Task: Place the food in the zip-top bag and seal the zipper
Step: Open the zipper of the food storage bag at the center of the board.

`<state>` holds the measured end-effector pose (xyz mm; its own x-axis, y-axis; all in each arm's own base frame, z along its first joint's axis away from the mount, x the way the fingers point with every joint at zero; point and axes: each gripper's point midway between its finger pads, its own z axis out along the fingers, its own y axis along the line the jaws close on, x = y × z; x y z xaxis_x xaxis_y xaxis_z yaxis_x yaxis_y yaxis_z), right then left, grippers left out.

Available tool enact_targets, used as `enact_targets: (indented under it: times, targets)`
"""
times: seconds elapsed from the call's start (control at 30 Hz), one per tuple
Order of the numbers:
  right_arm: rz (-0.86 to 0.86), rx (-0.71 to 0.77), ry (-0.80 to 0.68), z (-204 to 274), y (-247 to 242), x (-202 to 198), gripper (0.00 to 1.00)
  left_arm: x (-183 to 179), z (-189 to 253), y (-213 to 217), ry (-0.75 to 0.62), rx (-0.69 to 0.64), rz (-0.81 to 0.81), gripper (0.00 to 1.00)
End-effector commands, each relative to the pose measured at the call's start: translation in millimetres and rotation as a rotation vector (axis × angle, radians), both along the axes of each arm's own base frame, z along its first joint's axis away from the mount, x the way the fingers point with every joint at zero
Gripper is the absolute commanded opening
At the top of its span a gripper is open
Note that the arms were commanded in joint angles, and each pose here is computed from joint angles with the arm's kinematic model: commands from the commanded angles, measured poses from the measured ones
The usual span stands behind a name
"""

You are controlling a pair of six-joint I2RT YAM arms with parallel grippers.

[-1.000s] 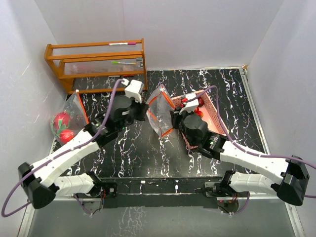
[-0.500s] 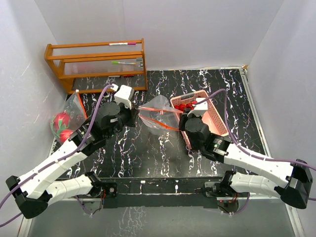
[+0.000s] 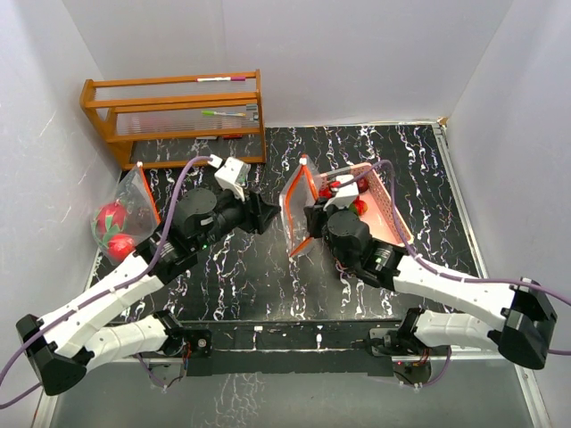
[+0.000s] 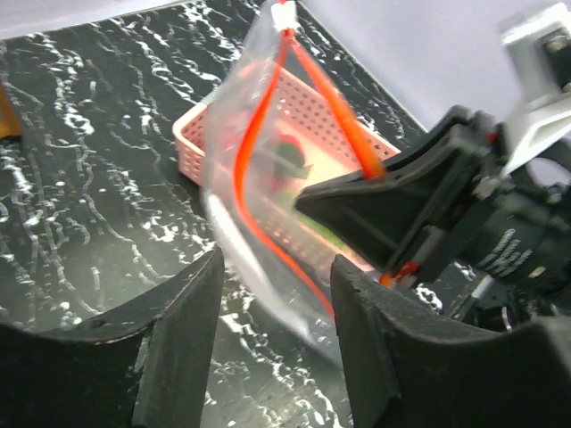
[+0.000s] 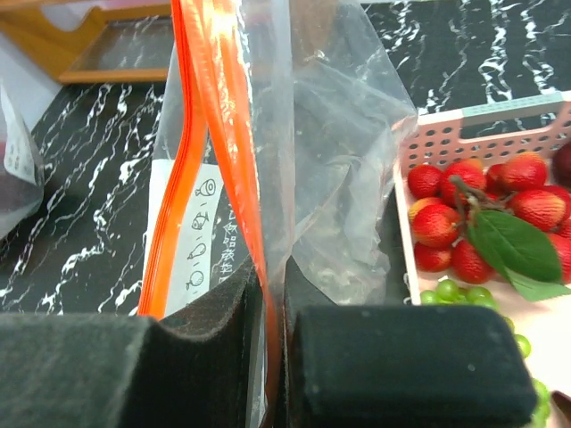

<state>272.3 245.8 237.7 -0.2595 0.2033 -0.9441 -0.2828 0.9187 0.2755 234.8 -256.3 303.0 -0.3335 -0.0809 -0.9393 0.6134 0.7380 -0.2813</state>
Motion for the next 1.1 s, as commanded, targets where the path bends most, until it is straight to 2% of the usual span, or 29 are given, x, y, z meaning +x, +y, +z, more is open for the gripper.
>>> enact_targets:
  times: [0.0, 0.13, 0.4, 0.6, 1.07]
  targets:
    - [0.093, 0.092, -0.073, 37.9, 32.8, 6.7, 0.11, -2.4, 12.5, -22.2, 0.000, -0.085, -0.081, 0.53]
    - [0.107, 0.082, -0.073, 34.3, 39.8, 9.3, 0.11, 3.4, 4.9, -26.4, 0.023, -0.078, -0.066, 0.56]
    - [0.112, 0.083, -0.088, 41.1, 35.8, 6.6, 0.11, 25.4, -42.5, -7.1, 0.113, 0.113, 0.087, 0.57]
    - [0.119, 0.086, -0.092, 42.4, 33.9, 4.1, 0.11, 30.6, -41.1, 2.9, 0.090, 0.106, 0.148, 0.65]
    - [0.166, 0.098, -0.094, 47.4, 45.8, -1.4, 0.11, 41.9, -56.8, -25.8, 0.133, 0.061, 0.111, 0.66]
